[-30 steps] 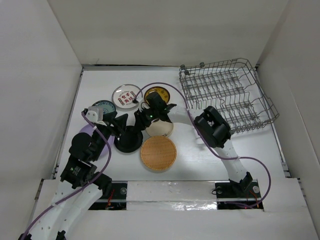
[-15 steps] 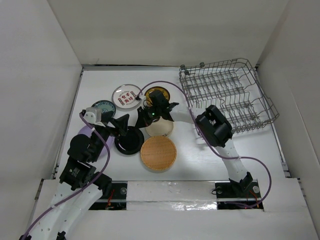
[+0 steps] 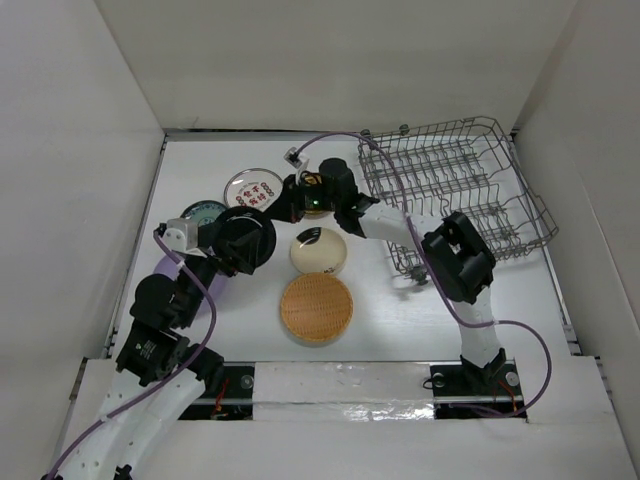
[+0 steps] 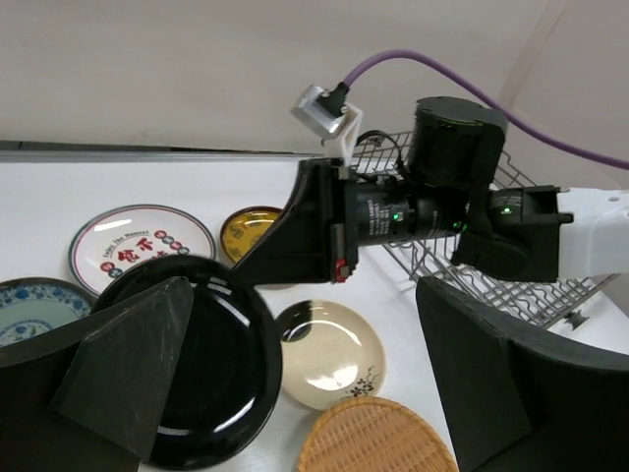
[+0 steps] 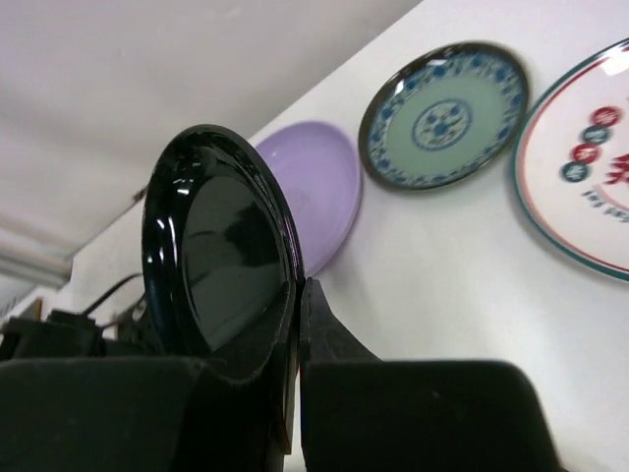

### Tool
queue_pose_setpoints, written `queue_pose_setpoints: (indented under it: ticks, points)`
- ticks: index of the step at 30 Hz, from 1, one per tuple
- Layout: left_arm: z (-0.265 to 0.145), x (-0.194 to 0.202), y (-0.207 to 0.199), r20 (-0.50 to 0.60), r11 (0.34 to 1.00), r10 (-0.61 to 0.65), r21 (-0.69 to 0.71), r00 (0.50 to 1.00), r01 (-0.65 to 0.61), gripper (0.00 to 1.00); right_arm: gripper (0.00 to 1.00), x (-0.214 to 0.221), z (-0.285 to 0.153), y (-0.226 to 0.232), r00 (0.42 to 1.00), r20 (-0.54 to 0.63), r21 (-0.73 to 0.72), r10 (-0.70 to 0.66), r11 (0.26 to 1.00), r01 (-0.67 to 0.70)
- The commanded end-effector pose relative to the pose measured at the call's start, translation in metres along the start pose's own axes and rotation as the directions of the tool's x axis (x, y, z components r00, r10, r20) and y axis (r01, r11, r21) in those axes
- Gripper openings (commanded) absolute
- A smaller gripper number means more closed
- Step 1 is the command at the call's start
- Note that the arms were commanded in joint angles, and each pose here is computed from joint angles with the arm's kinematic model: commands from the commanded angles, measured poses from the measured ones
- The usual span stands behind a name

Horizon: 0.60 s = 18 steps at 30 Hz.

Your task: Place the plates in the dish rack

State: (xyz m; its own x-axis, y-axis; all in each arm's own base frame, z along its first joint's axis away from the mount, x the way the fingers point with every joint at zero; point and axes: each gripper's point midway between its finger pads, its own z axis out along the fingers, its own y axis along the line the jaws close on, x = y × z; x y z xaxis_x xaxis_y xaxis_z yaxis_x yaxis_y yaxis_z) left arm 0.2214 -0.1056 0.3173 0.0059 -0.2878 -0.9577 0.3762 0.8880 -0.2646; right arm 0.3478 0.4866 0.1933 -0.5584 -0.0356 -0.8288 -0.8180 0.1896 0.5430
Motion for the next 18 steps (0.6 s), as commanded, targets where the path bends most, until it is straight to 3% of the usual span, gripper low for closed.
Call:
queue_pose_setpoints:
  ticks: [1, 4, 7, 8, 10, 12, 15, 18]
  points:
    - [-0.003, -0.018, -0.005, 0.070, 1.000, -0.008, 0.021, 0.997, 0.007, 0.99, 0.00, -0.066, -0.028, -0.006, 0.975, 0.222, 0.058, -0.023, 0.998, 0.011]
    - [-0.006, -0.020, -0.010, 0.072, 0.999, -0.012, 0.051, 0.997, 0.008, 0.99, 0.00, -0.101, -0.069, -0.025, 0.937, 0.344, 0.178, -0.055, 0.984, -0.008]
    - [-0.010, -0.027, -0.011, 0.101, 0.998, -0.017, 0.059, 0.995, 0.012, 0.99, 0.00, -0.141, -0.139, -0.057, 0.872, 0.475, 0.368, -0.122, 0.927, -0.071]
    - [-0.012, -0.028, -0.012, 0.105, 0.998, -0.020, 0.063, 0.994, 0.013, 0.99, 0.00, -0.154, -0.173, -0.082, 0.841, 0.518, 0.471, -0.158, 0.873, -0.126]
    - [-0.014, -0.028, -0.016, 0.103, 0.996, -0.023, 0.085, 0.994, 0.014, 0.99, 0.00, -0.171, -0.217, -0.091, 0.802, 0.541, 0.582, -0.254, 0.801, -0.139]
    - [-0.017, -0.034, -0.018, 0.127, 0.995, -0.028, 0.095, 0.992, 0.016, 0.99, 0.00, -0.181, -0.276, -0.122, 0.752, 0.565, 0.709, -0.338, 0.665, -0.234]
    - [-0.021, -0.035, -0.024, 0.131, 0.991, -0.033, 0.132, 0.991, 0.016, 0.99, 0.00, -0.185, -0.357, -0.146, 0.696, 0.558, 0.812, -0.452, 0.473, -0.343]
    - [-0.025, -0.037, -0.030, 0.135, 0.986, -0.040, 0.164, 0.990, 0.018, 0.99, 0.00, -0.186, -0.422, -0.152, 0.628, 0.542, 0.840, -0.558, 0.335, -0.427]
